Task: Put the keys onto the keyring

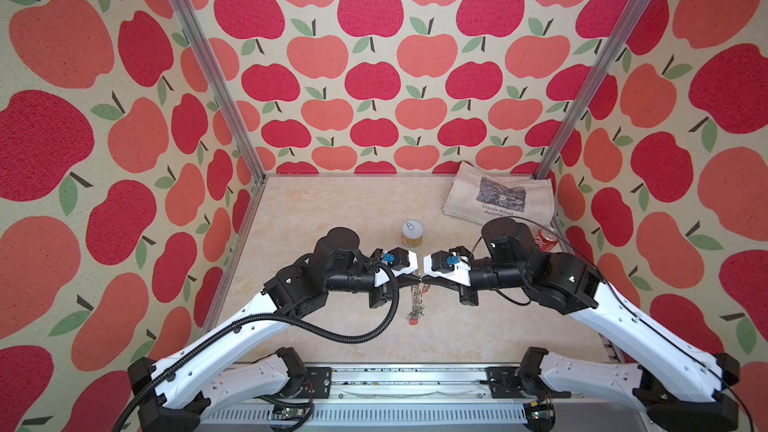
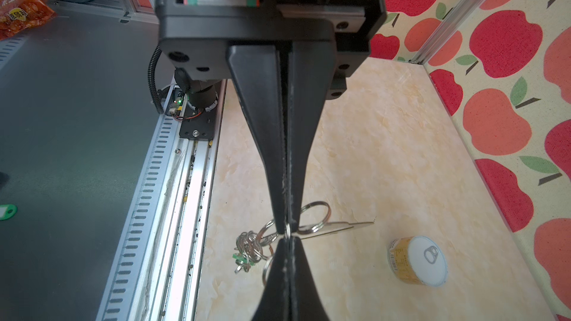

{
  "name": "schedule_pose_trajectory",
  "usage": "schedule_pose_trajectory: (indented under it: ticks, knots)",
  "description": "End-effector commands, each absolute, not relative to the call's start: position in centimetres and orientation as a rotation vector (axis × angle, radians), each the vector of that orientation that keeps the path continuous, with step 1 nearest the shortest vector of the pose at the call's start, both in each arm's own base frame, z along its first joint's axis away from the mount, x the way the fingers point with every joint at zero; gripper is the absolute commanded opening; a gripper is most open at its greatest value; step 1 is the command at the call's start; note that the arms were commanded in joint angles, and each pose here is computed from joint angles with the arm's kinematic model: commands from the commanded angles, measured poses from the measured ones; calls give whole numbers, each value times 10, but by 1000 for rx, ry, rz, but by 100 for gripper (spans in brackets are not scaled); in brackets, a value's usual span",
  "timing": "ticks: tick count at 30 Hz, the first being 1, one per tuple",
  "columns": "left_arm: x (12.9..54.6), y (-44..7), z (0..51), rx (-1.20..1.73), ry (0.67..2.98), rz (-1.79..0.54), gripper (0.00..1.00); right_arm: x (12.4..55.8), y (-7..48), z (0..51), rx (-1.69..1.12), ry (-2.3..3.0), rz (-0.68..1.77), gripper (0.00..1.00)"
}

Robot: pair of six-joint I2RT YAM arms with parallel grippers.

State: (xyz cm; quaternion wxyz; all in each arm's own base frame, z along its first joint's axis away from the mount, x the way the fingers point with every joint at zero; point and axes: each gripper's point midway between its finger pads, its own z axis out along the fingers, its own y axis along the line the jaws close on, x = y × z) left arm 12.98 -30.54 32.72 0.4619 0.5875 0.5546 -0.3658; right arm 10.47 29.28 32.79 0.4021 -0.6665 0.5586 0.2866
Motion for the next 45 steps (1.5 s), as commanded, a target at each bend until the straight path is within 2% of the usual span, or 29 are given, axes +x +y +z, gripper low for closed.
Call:
schedule_pose_trajectory:
  ticks: [1,2,3,5,12,22,42,45]
  knots:
    - [128,-304,343,1404,1291,-908,0,100,295,341,-1658,1359,755,4]
    - [129,-303,344,1395,1282,-901,0,101,294,341,-1659,1361,750,10]
    - [129,-301,346,1385,1267,-897,0,102,292,341,-1655,1366,740,22]
    - [129,-297,352,1362,1237,-891,0,105,288,344,-1629,1375,729,28]
    - [129,-285,372,1271,1126,-906,0,107,280,368,-1505,1348,875,27]
    - [126,-286,384,1242,1056,-940,0,105,294,374,-1445,1314,1034,24]
    - [123,-285,395,1215,993,-946,0,106,299,363,-1451,1378,1136,20]
    - [123,-285,396,1216,992,-947,0,106,299,363,-1454,1375,1137,16]
